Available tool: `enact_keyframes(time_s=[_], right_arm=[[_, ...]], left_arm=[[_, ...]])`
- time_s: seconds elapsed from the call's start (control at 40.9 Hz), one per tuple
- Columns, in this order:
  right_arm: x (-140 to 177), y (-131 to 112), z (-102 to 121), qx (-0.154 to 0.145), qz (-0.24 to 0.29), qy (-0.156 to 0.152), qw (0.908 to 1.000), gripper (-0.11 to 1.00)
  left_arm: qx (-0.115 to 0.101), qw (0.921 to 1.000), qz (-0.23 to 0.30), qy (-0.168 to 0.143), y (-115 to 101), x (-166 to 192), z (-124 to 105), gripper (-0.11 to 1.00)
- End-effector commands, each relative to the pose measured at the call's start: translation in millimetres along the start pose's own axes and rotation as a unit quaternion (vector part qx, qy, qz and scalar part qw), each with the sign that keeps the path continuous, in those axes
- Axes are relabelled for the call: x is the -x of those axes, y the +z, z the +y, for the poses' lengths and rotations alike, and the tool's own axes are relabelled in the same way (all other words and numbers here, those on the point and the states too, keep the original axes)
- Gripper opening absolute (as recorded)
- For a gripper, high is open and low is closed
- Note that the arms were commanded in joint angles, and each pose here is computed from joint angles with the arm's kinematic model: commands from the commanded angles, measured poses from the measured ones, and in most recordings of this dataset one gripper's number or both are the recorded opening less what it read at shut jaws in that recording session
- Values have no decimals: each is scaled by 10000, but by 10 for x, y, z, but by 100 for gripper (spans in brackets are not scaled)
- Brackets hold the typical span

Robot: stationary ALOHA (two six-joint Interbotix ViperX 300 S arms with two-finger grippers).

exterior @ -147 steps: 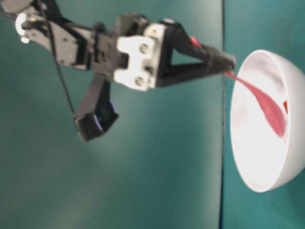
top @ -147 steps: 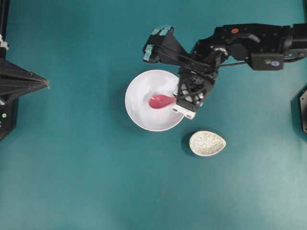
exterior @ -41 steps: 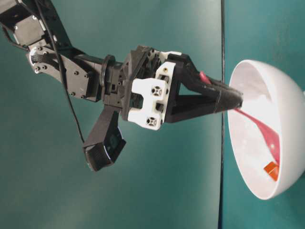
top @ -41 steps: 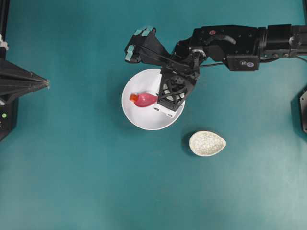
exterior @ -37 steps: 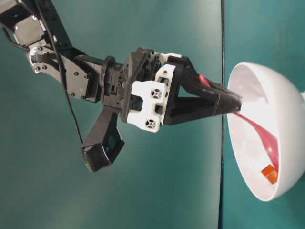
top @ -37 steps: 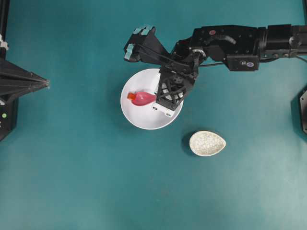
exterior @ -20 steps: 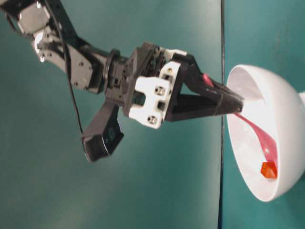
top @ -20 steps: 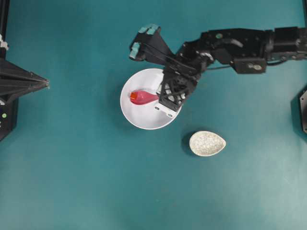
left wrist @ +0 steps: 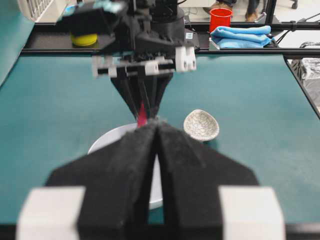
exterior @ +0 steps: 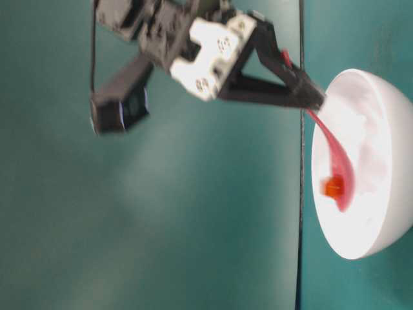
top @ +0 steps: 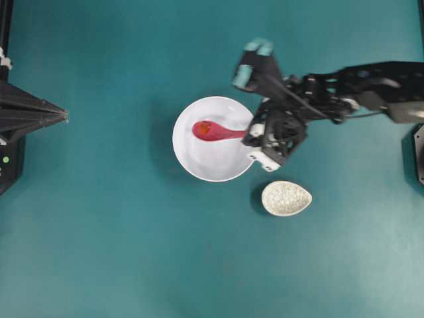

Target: Grip the spoon and scoop the red block from the bowl with right arm.

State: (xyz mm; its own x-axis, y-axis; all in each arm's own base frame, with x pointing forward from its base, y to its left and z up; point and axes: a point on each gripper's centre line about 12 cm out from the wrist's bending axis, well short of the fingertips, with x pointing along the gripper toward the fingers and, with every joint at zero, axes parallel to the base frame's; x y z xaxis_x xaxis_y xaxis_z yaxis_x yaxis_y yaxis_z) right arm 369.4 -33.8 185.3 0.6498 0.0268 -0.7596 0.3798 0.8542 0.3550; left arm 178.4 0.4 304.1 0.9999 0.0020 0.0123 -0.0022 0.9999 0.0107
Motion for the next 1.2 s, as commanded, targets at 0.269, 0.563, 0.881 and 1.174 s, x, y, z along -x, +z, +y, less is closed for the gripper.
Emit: enact_keyframes(time_s=[0.269, 0.563, 0.881, 1.174], right_arm=[[641, 167, 115, 92, -1239, 402, 9914, 21], [908, 274, 224, 289, -1293, 510, 9899, 21], [936, 306, 244, 347, -1307, 509, 9895, 21], [937, 308, 244, 339, -1314, 511, 9894, 21]], left_arm=[[23, 9999, -123, 0, 117, -15, 1, 0], [38, 9999, -153, 0, 131, -9, 1, 0], [31, 9999, -153, 0, 131, -9, 1, 0], [38, 9999, -153, 8, 131, -9, 4, 0]])
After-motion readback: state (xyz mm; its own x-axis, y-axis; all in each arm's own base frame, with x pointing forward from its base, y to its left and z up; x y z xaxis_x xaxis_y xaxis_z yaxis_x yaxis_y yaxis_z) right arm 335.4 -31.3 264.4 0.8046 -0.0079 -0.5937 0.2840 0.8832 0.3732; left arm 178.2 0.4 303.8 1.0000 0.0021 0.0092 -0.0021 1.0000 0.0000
